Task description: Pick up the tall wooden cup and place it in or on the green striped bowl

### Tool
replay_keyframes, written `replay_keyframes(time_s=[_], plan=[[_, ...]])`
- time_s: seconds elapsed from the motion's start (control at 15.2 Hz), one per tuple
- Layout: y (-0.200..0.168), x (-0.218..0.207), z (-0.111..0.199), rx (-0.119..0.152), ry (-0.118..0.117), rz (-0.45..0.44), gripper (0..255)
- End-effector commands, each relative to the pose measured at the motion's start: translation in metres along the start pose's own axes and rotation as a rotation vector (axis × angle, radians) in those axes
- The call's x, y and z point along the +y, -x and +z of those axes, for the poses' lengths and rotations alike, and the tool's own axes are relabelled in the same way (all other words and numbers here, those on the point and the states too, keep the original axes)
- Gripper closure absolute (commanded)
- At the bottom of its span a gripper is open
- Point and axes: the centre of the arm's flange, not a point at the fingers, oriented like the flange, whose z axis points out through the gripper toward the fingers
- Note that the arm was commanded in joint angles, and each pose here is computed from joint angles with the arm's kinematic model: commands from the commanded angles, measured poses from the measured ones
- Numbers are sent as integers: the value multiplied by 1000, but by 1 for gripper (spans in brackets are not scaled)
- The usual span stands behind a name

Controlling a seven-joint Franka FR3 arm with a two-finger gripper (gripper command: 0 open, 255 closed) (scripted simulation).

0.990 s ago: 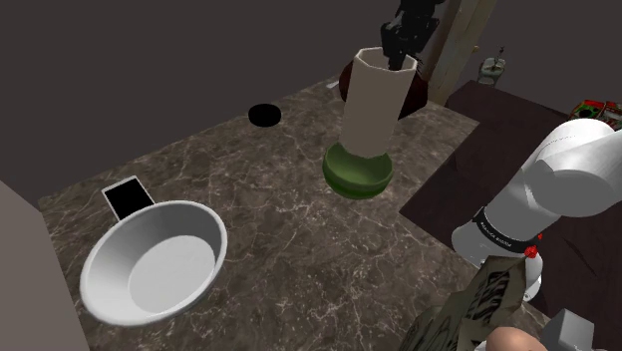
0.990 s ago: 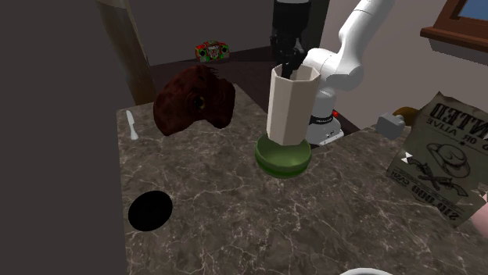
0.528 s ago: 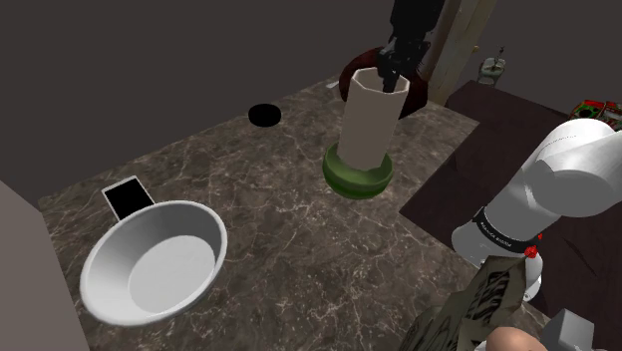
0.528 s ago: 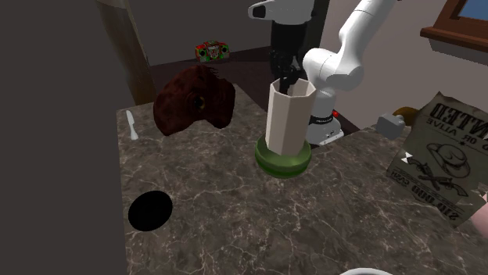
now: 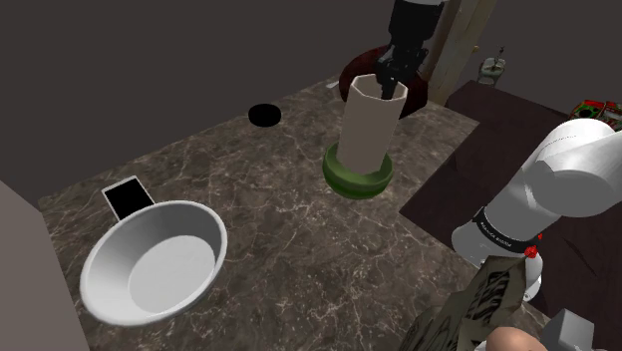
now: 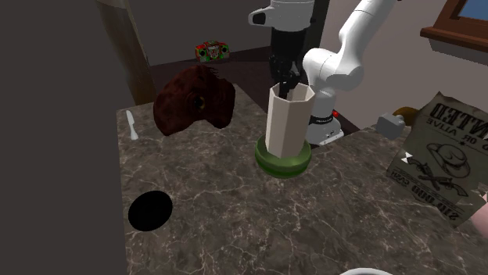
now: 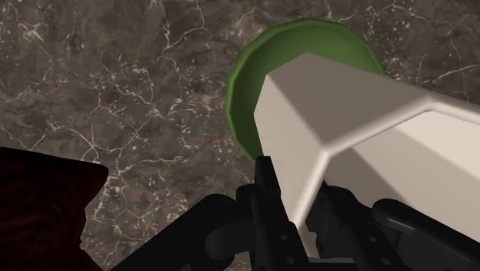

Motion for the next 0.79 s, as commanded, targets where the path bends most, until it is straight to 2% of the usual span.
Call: replay_keyframes(time_s=[0.0, 0.07, 0.4, 0.66, 0.73], plan=[[0, 0, 0, 1, 0, 0, 255], [0, 0, 0, 1, 0, 0, 0], [0, 0, 0, 1, 0, 0, 0], [0, 0, -50, 1, 0, 0, 0], [0, 0, -50, 1, 0, 0, 0]])
